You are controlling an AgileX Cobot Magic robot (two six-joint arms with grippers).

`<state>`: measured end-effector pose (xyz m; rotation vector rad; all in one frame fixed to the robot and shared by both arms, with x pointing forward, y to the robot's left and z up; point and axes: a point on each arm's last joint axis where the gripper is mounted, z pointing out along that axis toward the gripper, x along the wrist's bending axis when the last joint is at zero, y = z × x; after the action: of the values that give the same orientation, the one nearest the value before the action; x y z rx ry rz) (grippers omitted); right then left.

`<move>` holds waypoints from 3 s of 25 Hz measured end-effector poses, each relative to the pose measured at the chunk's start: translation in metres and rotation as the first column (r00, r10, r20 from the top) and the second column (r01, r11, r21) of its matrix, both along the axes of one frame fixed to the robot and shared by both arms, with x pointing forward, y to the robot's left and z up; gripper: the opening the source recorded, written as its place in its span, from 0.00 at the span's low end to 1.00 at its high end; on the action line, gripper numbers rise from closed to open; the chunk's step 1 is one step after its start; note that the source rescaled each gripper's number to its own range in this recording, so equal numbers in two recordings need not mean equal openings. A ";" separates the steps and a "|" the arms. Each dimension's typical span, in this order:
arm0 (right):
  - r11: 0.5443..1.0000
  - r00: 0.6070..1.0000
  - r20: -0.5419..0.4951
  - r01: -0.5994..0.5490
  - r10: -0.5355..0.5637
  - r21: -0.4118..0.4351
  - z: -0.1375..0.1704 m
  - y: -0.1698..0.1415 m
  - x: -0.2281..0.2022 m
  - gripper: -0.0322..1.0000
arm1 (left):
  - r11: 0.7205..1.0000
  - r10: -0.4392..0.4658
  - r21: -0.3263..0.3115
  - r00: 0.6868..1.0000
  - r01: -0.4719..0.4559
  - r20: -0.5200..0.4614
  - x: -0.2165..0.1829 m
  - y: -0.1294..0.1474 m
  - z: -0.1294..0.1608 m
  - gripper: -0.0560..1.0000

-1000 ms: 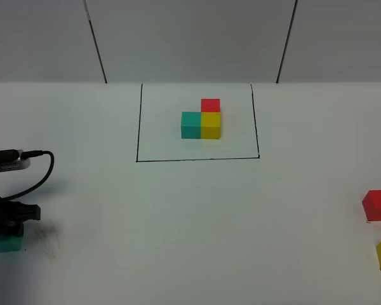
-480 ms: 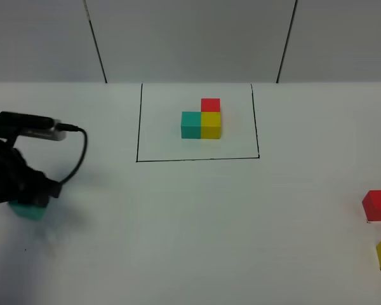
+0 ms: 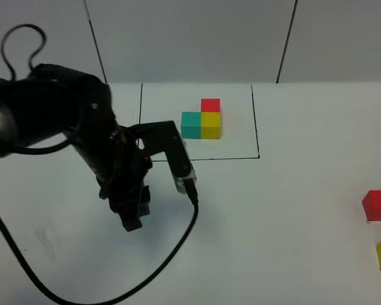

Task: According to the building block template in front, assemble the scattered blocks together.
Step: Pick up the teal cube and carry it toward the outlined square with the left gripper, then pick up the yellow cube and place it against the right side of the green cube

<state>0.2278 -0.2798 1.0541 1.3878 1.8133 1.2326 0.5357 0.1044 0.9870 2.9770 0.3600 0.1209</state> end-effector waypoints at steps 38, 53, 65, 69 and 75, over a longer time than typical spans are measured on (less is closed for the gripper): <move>1.000 1.000 0.000 0.001 -0.001 0.001 0.000 0.000 0.000 0.76 | 0.983 -0.172 -0.054 0.984 0.174 0.041 0.022 -0.079 -0.088 0.07; 1.000 1.000 0.000 0.000 0.000 0.000 0.000 0.000 0.000 0.76 | 0.988 -0.073 -0.123 0.989 0.089 0.129 0.023 -0.079 -0.041 0.86; 1.000 1.000 0.000 0.001 -0.001 0.001 0.000 0.000 0.000 0.76 | 0.772 0.623 -0.438 0.682 -0.460 0.383 -0.006 0.013 0.154 0.89; 1.000 1.000 0.000 0.001 -0.001 0.001 0.000 0.000 0.000 0.76 | 0.667 0.744 -0.456 0.484 -0.589 0.462 -0.038 0.065 0.200 0.89; 1.000 1.000 0.000 0.001 -0.001 0.001 0.000 0.000 0.000 0.76 | 0.551 0.805 -0.477 0.285 -0.684 0.521 -0.096 0.125 0.245 0.85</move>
<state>0.2278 -0.2798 1.0541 1.3892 1.8127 1.2332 0.4396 0.2293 1.2316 2.0343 1.5251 1.2125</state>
